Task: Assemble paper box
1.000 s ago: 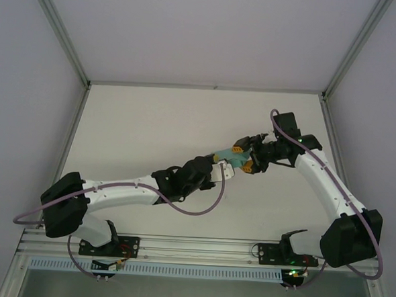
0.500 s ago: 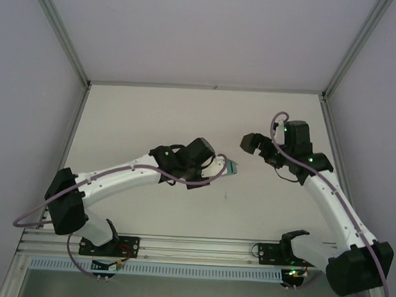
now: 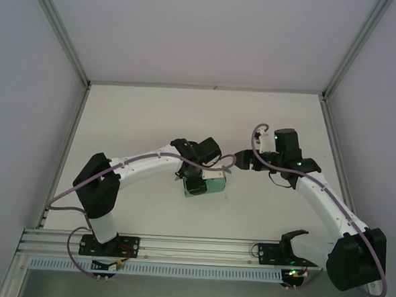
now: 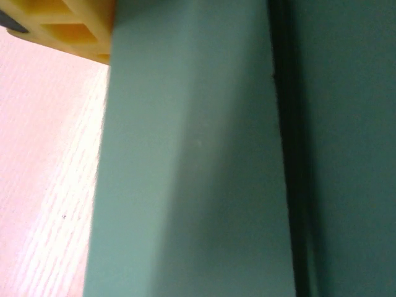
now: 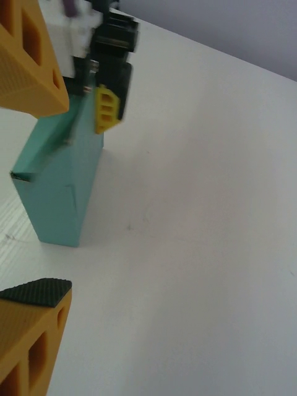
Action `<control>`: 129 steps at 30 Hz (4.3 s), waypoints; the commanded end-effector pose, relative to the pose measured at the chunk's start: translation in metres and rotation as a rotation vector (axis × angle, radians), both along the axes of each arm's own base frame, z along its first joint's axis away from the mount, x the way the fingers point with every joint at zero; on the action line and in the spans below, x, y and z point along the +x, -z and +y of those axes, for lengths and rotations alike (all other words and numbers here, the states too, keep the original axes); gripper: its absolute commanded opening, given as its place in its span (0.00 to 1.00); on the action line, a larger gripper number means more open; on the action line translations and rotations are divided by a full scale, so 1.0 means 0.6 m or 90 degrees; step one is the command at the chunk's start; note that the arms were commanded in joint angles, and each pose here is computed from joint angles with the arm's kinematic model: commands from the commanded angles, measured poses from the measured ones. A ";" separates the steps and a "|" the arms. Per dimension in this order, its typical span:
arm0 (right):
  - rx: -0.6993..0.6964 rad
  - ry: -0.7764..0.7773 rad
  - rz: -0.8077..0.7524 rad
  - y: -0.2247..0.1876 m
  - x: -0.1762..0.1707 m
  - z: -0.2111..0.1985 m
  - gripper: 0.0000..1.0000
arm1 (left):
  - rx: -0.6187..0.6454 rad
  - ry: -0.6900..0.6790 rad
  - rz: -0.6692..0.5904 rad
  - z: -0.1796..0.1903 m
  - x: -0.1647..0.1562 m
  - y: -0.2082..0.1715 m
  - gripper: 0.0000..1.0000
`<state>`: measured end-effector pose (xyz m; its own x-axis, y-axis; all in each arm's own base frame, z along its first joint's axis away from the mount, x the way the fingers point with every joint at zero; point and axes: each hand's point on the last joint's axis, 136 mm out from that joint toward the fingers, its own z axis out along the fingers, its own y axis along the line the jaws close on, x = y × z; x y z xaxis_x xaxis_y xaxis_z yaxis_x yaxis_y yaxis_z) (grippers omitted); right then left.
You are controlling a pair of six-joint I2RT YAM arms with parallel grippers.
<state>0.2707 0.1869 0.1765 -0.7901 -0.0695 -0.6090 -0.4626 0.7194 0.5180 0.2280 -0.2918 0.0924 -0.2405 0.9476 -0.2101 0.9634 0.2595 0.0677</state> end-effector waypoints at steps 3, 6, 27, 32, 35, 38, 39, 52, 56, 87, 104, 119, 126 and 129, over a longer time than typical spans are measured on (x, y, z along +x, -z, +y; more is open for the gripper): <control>-0.002 -0.112 -0.050 0.004 -0.020 0.042 0.67 | -0.040 0.002 0.024 -0.001 -0.007 -0.011 0.57; -0.008 -0.121 -0.053 0.010 -0.019 0.048 0.66 | -0.045 0.003 0.027 -0.001 -0.007 -0.010 0.56; -0.082 -0.191 -0.071 0.049 -0.009 0.081 0.34 | -0.063 0.007 0.032 -0.003 -0.004 -0.012 0.50; -0.103 -0.177 -0.073 0.051 -0.004 0.076 0.29 | -0.059 0.006 0.035 -0.001 -0.005 -0.009 0.50; -0.114 -0.174 -0.074 0.050 -0.004 0.074 0.22 | -0.056 0.005 0.035 0.000 -0.005 -0.008 0.49; -0.123 -0.170 -0.060 0.053 -0.008 0.071 0.14 | -0.058 0.002 0.033 -0.001 -0.003 -0.008 0.49; -0.129 -0.168 -0.051 0.056 -0.010 0.069 0.12 | -0.058 0.001 0.033 -0.002 -0.003 -0.007 0.49; -0.163 -0.001 -0.118 0.097 -0.014 0.059 0.00 | -0.062 -0.015 0.028 -0.006 0.004 -0.002 0.49; -0.134 0.036 -0.135 0.101 -0.018 0.052 0.00 | -0.064 -0.021 0.022 -0.004 0.006 -0.003 0.49; -0.139 0.013 -0.220 0.171 -0.075 0.058 0.00 | -0.170 -0.208 -0.118 0.019 0.052 -0.111 1.00; -0.146 0.027 -0.201 0.153 -0.081 0.053 0.00 | -0.240 -0.487 -0.026 0.121 -0.046 -0.107 0.70; -0.148 0.018 -0.181 0.155 -0.082 0.062 0.00 | -0.239 -0.546 -0.010 0.091 -0.019 -0.083 0.14; -0.164 0.042 -0.175 0.155 -0.080 0.060 0.00 | -0.255 -0.648 0.060 0.068 -0.020 -0.081 0.00; -0.165 0.044 -0.174 0.154 -0.083 0.065 0.00 | -0.249 -0.687 0.077 0.069 -0.022 -0.081 0.00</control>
